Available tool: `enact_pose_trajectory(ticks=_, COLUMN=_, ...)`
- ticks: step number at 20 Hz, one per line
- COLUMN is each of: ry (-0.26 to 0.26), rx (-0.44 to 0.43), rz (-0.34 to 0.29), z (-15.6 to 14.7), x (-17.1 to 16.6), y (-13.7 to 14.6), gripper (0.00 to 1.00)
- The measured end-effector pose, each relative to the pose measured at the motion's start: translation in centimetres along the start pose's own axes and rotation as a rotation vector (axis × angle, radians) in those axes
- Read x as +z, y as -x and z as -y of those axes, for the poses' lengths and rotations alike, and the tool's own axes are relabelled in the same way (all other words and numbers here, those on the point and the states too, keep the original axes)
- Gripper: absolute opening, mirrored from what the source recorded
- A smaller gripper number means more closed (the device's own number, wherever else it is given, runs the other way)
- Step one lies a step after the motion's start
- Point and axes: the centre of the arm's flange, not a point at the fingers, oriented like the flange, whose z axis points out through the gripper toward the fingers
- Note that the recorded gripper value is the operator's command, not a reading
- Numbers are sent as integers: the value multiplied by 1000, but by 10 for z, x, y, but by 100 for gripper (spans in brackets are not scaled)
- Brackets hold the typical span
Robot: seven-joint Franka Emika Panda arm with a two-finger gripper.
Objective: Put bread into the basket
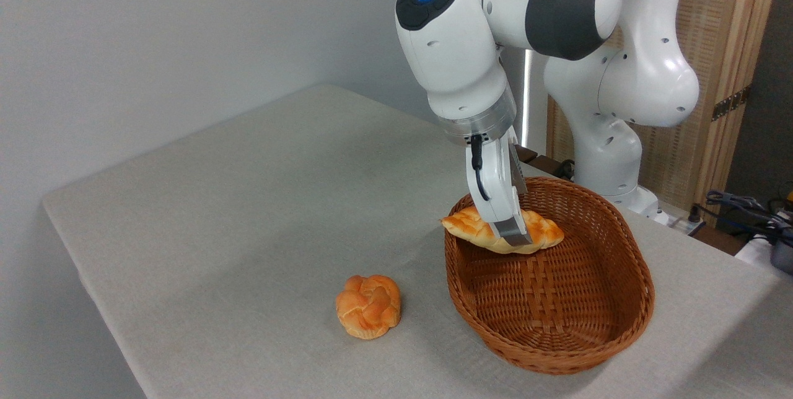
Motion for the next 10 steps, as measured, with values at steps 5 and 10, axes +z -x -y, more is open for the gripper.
enact_pose_trajectory(ticks=5, ry=-101, rx=-30, rz=-27, z=3, x=-42, y=-8, gripper=100)
enact_pose_trajectory(ticks=10, ry=-271, rx=-241, rz=-49, z=10, x=-129, y=-48, gripper=100)
